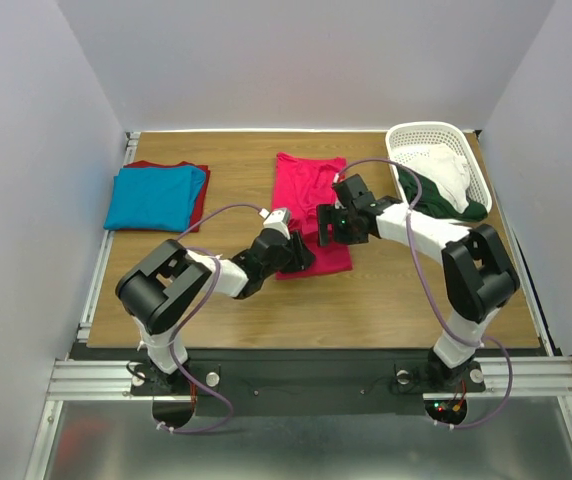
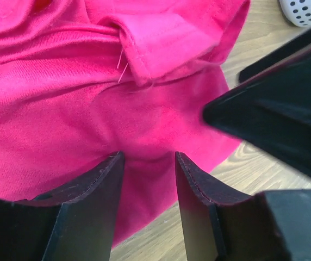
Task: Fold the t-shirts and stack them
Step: Fold the tshirt
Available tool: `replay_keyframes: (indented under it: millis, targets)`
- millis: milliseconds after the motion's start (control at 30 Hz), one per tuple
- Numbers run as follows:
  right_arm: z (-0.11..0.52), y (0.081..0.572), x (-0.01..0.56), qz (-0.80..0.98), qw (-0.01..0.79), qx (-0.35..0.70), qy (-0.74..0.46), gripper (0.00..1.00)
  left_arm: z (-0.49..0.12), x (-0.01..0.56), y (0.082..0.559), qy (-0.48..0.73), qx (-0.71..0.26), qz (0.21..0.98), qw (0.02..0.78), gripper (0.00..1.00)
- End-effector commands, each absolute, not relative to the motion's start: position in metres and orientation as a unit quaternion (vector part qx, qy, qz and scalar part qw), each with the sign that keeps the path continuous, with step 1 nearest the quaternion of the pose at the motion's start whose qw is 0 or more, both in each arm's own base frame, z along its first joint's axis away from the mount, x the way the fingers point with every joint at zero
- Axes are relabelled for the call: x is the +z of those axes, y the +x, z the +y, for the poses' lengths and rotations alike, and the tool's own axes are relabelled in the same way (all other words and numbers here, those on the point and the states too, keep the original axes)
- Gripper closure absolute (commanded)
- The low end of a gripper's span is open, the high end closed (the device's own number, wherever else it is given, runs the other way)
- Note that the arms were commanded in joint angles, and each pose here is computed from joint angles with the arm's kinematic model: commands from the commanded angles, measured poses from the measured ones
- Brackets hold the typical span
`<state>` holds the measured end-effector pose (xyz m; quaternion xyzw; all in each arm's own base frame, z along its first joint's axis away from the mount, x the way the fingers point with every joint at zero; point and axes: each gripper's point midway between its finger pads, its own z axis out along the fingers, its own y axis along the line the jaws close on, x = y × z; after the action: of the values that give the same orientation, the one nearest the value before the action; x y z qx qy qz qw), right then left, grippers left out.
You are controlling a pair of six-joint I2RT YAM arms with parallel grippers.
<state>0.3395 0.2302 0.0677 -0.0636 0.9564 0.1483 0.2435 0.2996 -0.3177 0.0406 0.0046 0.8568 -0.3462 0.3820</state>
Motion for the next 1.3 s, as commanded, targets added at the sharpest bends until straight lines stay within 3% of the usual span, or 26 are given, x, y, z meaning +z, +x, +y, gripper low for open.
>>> replay_keyframes:
  millis: [0, 333, 767, 967, 1267]
  targets:
    - [0.26, 0.353, 0.075, 0.946, 0.258, 0.18, -0.077, 0.16, -0.31, 0.031, 0.304, -0.006, -0.323, 0.86, 0.395, 0.46]
    - [0.281, 0.381, 0.06, 0.947, 0.261, 0.169, -0.078, 0.17, -0.285, 0.017, 0.289, -0.015, -0.285, 0.877, 0.385, 0.46]
    - [0.269, 0.475, 0.138, 0.902, 0.423, 0.084, 0.028, 0.14, -0.268, -0.003, 0.251, -0.009, -0.279, 0.893, 0.352, 0.46]
    - [0.272, 0.452, 0.158, 0.901, 0.418, 0.118, -0.003, 0.14, -0.26, 0.008, 0.252, -0.005, -0.265, 0.891, 0.369, 0.45]
    - [0.287, 0.372, 0.144, 0.913, 0.357, 0.179, -0.088, 0.16, -0.244, 0.084, 0.267, -0.011, -0.246, 0.862, 0.443, 0.26]
